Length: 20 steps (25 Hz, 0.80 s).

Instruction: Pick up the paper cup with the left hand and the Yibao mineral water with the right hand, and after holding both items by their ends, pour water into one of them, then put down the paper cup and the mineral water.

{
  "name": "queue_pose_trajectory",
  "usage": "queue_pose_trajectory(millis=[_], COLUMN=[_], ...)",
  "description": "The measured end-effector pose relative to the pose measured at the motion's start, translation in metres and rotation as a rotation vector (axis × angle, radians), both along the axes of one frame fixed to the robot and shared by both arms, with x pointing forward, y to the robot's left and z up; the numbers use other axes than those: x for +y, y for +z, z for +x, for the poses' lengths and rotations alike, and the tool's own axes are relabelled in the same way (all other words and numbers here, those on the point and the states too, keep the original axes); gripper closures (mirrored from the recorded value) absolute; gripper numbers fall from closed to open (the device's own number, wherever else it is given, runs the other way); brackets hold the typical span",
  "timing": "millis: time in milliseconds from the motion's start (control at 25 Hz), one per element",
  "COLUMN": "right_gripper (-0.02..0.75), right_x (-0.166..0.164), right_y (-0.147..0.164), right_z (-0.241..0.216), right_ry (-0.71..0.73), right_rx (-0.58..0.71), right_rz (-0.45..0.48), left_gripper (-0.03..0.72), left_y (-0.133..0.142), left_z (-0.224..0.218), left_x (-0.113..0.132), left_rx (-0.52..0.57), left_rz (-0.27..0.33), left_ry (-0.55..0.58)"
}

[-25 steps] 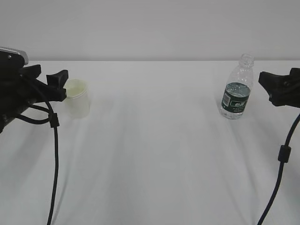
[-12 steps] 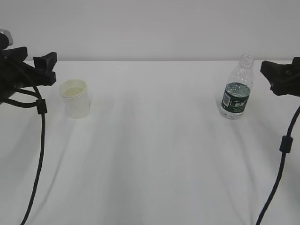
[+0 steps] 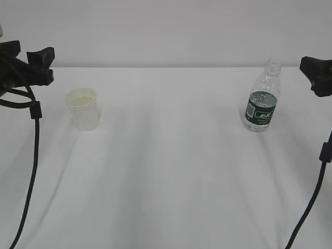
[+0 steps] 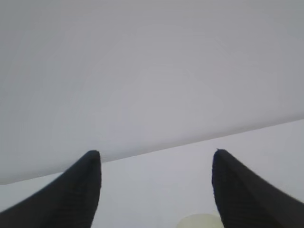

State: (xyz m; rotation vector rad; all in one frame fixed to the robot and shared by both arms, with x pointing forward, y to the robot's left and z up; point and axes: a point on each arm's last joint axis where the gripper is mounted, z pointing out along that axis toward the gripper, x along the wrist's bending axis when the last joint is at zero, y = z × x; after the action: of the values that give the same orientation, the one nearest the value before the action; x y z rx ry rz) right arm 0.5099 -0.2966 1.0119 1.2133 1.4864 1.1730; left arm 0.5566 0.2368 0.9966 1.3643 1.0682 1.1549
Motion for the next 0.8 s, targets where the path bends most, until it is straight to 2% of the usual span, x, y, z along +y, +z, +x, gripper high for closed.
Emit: queue_pose_trajectory(millis=[160, 360, 800], right_gripper=[0.148, 0.148, 0.148], right_x=[-0.001, -0.002, -0.003], right_y=[0.007, 0.014, 0.029], right_z=[-0.005, -0.01, -0.024], right_ry=[-0.008, -0.022, -0.042], right_rx=[-0.008, -0.002, -0.012], right_rz=[-0.008, -0.018, -0.046], left_gripper=[0.169, 0.169, 0.176], left_y=[0.013, 0.028, 0.058], left_z=[-0.005, -0.012, -0.032], left_x=[0.001, 0.002, 0.007], left_rx=[-0.028, -0.037, -0.067], left_rz=[0.004, 0.039, 0.034], left_ry=[-0.001, -0.006, -0.003])
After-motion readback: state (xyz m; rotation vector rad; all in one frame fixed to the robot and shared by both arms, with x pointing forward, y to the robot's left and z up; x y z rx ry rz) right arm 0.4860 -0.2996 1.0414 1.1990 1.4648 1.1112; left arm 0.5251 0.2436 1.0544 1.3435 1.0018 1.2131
